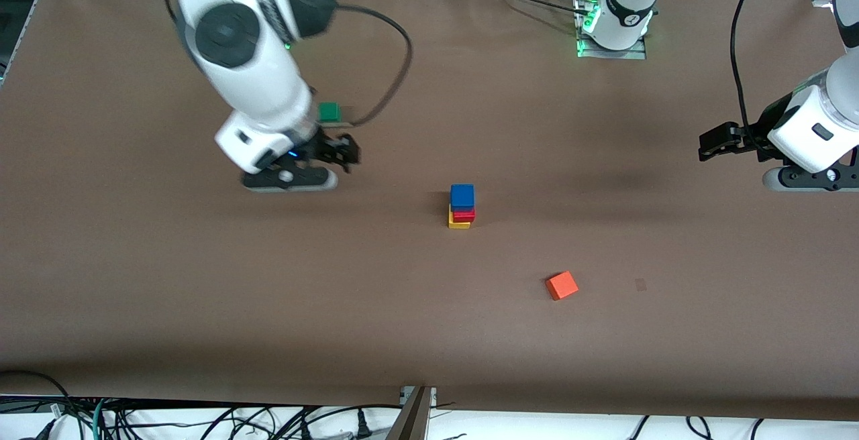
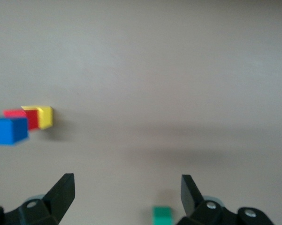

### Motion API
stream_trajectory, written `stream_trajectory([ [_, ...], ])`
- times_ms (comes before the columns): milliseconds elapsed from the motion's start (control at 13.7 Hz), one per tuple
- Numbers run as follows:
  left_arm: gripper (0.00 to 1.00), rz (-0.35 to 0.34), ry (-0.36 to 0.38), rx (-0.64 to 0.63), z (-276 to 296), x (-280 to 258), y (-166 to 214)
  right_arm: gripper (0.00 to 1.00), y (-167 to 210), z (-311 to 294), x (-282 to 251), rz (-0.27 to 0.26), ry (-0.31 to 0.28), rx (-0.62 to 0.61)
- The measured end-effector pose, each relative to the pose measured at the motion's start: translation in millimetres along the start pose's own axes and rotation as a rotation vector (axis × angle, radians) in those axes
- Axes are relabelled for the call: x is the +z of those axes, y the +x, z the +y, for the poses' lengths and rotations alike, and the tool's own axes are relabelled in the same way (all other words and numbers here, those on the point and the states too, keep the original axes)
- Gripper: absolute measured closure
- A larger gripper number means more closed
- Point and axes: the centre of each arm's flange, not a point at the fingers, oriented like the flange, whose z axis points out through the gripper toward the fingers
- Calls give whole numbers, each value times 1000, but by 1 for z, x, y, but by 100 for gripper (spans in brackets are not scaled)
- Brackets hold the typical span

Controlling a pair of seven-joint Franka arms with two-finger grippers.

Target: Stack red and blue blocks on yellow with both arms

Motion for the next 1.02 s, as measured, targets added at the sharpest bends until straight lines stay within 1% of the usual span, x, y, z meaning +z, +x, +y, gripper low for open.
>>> stream_trajectory([
  [146,0,0,0,0,0,0,0,0,-15,43,-29,-26,-13,-20],
  [291,0,0,0,0,0,0,0,0,-23,85,-49,-38,-13,-53],
  [656,0,0,0,-1,0,0,0,0,-35,192,-63,-56,9,-117],
  [801,0,0,0,-2,-1,0,0,0,-43,215,-71,-64,20,-114],
  [1020,0,0,0,-3,-2,0,0,0,-48,215,-75,-68,24,-120],
])
